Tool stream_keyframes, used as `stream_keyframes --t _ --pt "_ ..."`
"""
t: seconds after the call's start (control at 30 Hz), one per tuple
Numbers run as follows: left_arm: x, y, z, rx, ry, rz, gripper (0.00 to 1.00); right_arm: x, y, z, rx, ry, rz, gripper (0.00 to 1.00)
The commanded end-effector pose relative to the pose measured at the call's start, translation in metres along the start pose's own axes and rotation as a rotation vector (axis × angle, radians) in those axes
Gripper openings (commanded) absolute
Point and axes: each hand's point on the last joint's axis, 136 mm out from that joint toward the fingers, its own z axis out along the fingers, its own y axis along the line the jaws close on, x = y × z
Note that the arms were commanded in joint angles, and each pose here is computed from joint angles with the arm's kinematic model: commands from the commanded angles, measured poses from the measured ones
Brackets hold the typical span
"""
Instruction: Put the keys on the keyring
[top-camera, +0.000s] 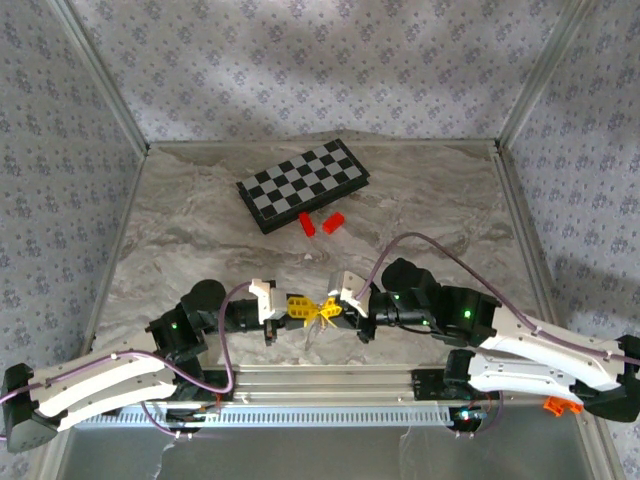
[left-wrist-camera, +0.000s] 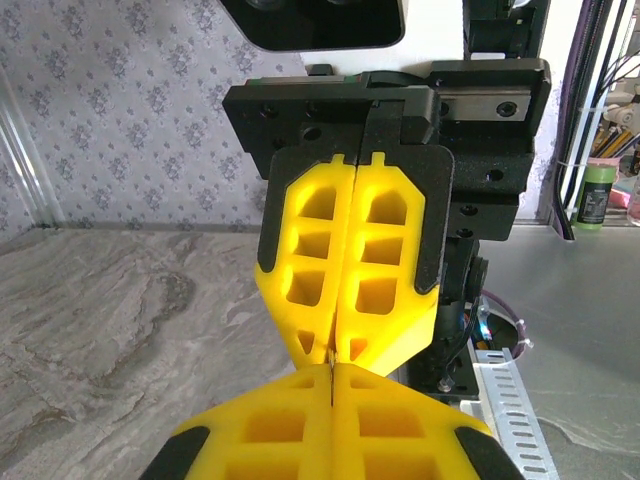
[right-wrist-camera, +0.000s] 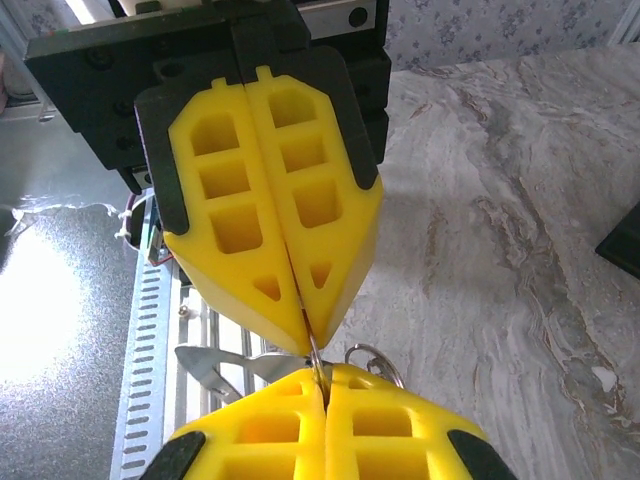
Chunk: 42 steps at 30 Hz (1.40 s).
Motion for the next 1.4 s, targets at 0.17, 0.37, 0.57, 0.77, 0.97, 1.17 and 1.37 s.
stream_keyframes --t 0.17,0.37,0.57,0.77,0.97,1.17,1.37 --pt "-0.024 -0.010 -0.003 0.048 -0.063 0.017 0.00 -0.003 -0.005 0.001 0.014 -0.028 -0.003 0.11" --pt "-0.023 -0.009 -0.003 0.041 -0.038 0.015 0.00 -0.005 -0.003 -0.001 0.003 -0.038 -0.020 0.00" --pt "0.004 0.007 -0.006 -0.049 0.151 0.021 0.25 0.001 -0.006 -0.006 0.027 0.022 -0.035 0.00" --pt "0.021 0.011 -0.003 -0.059 0.250 0.017 0.28 0.012 -0.007 -0.006 0.022 0.132 -0.057 0.00" --pt "0.024 0.009 0.004 -0.036 0.265 0.015 0.26 0.014 -0.005 0.001 -0.006 0.178 -0.058 0.00" --pt "0.026 0.008 0.006 -0.027 0.268 0.008 0.18 0.016 -0.004 0.005 -0.018 0.194 -0.057 0.00" --pt "0.026 0.006 0.009 -0.015 0.250 0.000 0.13 0.016 -0.002 0.007 -0.028 0.191 -0.050 0.00"
